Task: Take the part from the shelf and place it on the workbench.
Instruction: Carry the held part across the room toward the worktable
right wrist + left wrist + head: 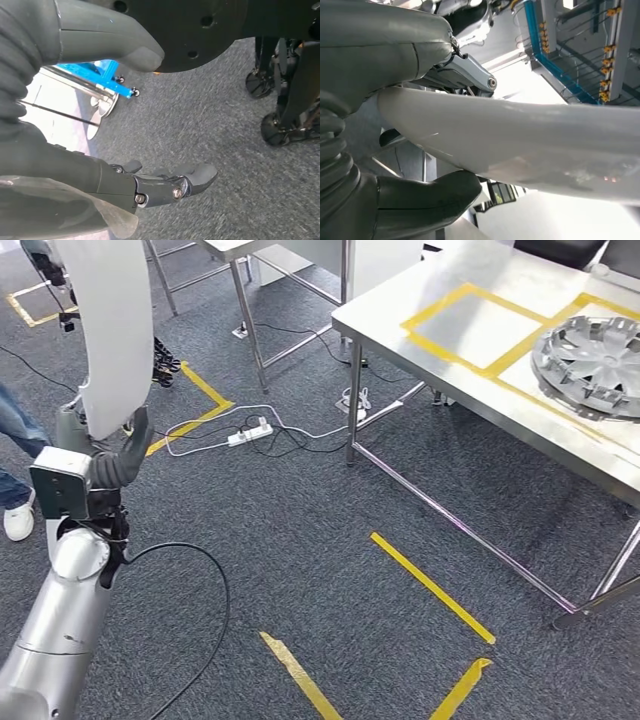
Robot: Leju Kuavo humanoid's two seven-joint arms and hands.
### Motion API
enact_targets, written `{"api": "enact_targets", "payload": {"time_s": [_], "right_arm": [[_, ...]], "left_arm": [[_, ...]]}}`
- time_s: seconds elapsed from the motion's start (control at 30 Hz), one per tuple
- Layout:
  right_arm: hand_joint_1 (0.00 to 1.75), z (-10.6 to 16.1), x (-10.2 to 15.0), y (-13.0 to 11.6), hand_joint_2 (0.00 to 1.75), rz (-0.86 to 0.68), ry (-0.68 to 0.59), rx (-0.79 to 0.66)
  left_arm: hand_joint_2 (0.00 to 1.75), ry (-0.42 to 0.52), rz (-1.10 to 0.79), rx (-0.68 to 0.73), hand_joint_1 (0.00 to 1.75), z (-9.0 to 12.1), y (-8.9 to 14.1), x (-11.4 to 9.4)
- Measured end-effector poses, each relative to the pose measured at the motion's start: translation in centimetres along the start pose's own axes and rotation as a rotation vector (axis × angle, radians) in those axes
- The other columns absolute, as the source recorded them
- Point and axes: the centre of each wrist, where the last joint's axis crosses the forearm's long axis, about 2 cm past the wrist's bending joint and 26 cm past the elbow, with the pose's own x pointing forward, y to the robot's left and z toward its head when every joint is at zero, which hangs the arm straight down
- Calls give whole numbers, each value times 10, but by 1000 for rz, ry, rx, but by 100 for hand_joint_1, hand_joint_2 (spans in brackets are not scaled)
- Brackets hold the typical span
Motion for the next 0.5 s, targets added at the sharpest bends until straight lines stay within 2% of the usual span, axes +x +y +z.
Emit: {"api": "enact_targets", "payload": {"time_s": [0.5], "right_arm": [[0, 0, -1, 1, 175, 3, -2, 12]], "left_arm": [[175, -4, -3, -7, 175, -1, 1, 0]]}}
